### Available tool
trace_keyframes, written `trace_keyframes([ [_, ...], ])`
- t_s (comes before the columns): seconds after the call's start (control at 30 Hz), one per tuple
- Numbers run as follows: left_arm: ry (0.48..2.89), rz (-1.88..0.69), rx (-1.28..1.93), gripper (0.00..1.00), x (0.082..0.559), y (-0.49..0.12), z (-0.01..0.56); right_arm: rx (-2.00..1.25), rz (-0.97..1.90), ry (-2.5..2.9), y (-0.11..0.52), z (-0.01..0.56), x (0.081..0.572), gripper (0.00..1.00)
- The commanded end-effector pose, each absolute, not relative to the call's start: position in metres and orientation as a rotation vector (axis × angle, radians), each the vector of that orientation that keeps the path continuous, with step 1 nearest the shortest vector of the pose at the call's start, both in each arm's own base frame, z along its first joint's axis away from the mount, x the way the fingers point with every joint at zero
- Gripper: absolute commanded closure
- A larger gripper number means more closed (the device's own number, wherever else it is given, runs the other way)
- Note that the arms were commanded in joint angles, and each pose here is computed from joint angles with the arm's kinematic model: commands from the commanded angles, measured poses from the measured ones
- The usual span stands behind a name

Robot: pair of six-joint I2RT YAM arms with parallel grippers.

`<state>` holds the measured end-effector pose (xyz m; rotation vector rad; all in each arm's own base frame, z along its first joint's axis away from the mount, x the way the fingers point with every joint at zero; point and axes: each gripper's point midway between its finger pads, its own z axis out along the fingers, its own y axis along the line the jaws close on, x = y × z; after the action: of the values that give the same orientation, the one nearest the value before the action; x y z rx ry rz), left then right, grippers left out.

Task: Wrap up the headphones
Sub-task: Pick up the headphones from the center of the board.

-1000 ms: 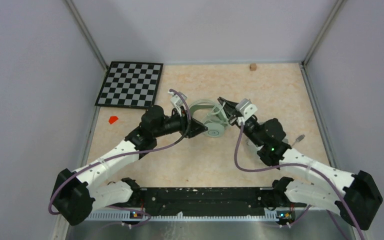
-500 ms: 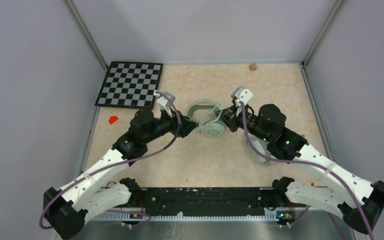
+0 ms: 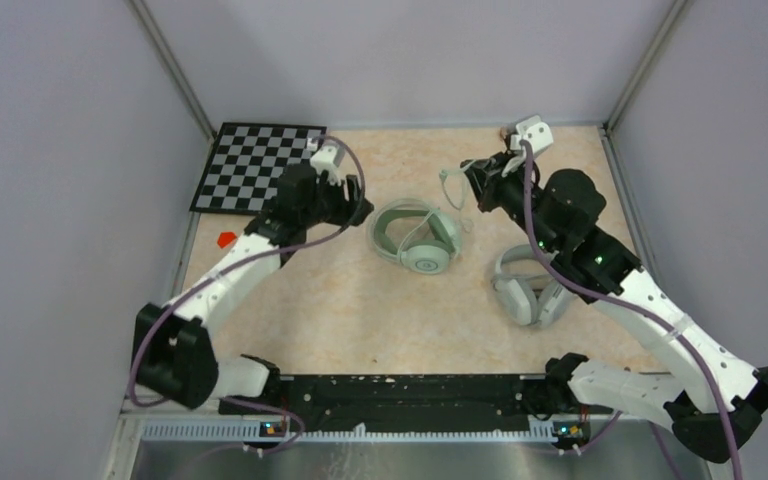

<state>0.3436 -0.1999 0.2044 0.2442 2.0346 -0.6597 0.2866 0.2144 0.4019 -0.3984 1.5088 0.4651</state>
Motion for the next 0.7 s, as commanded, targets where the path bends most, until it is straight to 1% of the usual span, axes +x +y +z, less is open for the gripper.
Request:
trace_keyframes([
  [0.0, 2.032, -0.672, 0.412, 0.33, 0.383, -0.224, 0.205, -0.361, 0.559, 1.46, 0.213, 0.411, 0.273, 1.0],
  [0.1, 2.101, -0.689, 0.512, 0.31, 0.399, -0.238, 0.182, -0.368, 0.579, 1.448, 0.215, 0.406, 0.269, 1.0],
  [0.13, 2.142, -0.685, 0.524, 0.31, 0.405, -0.241, 0.167, -0.368, 0.578, 1.445, 0.214, 0.407, 0.269, 1.0],
  [0.37, 2.256, -0.617, 0.549, 0.31, 0.428, -0.242, 0.105, -0.345, 0.552, 1.4, 0.2, 0.425, 0.262, 1.0],
  [0.53, 2.277, -0.615, 0.581, 0.32, 0.438, -0.248, 0.081, -0.349, 0.568, 1.36, 0.194, 0.432, 0.251, 1.0],
  [0.67, 2.313, -0.55, 0.578, 0.32, 0.445, -0.242, 0.061, -0.343, 0.532, 1.364, 0.187, 0.428, 0.251, 1.0],
])
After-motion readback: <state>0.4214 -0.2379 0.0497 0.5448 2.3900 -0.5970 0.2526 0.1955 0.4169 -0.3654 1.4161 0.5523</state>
